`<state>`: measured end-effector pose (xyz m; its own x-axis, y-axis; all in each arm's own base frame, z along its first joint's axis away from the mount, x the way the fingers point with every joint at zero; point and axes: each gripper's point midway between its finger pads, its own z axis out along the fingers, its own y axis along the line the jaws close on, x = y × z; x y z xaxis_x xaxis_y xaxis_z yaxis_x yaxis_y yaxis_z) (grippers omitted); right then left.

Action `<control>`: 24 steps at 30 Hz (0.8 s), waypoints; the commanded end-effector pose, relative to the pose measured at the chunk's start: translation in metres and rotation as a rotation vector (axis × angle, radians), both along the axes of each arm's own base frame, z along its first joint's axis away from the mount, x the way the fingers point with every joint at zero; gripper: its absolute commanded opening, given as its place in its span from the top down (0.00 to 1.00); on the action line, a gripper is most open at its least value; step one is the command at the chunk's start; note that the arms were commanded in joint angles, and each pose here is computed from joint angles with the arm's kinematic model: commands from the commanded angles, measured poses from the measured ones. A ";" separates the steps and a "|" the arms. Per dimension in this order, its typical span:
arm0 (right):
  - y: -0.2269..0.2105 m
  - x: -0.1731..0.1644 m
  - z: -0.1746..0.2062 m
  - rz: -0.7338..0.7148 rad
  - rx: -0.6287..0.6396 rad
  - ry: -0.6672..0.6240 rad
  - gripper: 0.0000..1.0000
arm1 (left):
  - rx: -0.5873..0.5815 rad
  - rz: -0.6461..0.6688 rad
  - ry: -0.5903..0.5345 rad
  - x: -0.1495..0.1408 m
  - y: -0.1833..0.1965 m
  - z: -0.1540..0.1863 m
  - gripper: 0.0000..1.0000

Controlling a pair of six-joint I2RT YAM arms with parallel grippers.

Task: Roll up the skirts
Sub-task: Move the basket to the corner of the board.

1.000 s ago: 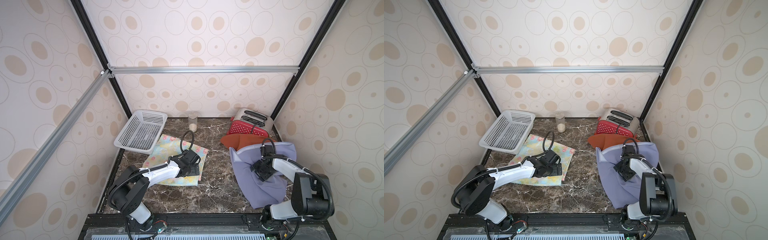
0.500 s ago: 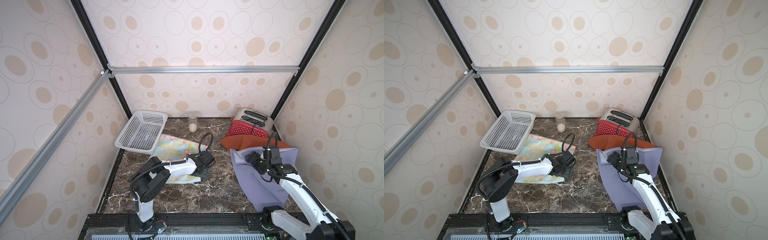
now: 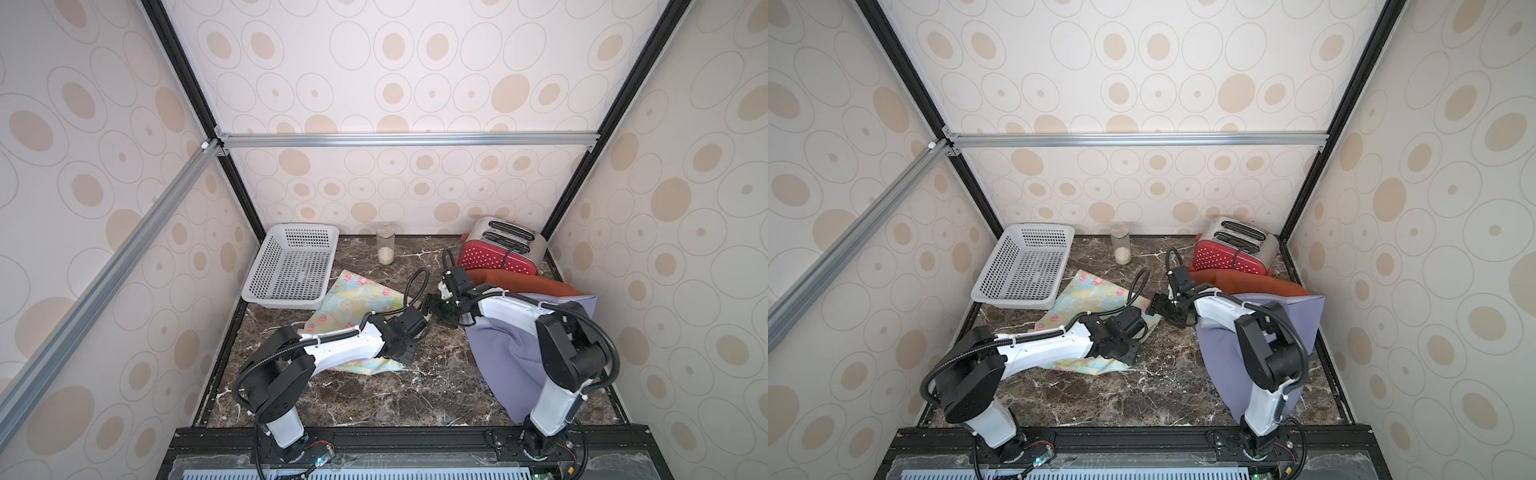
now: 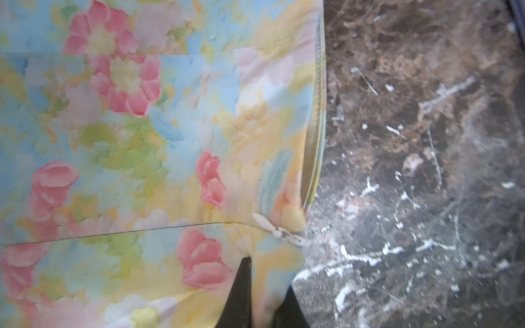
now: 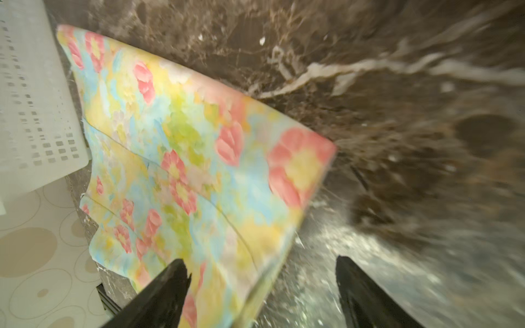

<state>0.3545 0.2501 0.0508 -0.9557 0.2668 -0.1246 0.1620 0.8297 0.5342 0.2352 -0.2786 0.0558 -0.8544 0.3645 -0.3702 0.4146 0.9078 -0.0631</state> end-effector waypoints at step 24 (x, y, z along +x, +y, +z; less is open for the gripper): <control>-0.004 -0.011 -0.057 -0.141 -0.010 0.075 1.00 | 0.192 0.718 -0.141 0.213 0.170 0.031 0.30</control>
<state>0.3716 0.2633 0.0207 -0.9094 0.4022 -0.1059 0.2633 0.7539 0.6019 0.4403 -0.1493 0.1096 -0.8395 -0.1504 -0.5221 -0.1953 0.9802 0.0318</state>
